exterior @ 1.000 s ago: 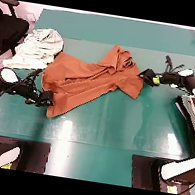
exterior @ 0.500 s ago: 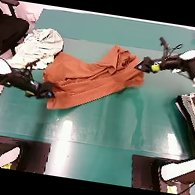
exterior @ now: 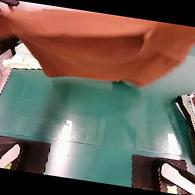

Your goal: Fold the shirts.

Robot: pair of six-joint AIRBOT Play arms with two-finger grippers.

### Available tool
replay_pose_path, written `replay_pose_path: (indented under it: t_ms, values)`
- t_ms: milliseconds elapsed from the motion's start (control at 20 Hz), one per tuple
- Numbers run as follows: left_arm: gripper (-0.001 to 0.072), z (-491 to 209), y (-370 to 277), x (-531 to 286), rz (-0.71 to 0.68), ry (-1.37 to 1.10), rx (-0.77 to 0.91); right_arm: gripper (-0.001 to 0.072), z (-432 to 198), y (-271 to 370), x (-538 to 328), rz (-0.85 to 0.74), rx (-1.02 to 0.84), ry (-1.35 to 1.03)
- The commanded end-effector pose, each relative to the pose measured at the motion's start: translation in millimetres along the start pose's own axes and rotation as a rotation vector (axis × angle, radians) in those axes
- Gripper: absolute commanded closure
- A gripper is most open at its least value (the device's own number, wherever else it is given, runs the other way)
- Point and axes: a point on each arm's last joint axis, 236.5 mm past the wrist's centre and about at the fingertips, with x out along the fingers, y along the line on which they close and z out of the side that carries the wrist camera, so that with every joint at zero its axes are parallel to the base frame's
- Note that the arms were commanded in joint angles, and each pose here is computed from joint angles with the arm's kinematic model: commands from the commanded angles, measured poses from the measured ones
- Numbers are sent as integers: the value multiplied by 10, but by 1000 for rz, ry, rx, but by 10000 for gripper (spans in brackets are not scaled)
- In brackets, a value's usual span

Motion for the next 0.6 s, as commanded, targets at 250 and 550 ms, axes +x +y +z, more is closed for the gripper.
replay_pose_path:
  t_ms: [250, 550]
  values:
    - [680, 534, -991, -1751, -78, -402, 108, 694, 1066, 1665, -1487, -241, -396, -494]
    - [678, -303, -60, -7, -34, 136, -93, 694, -287, 198, -845, -358, 143, -136]
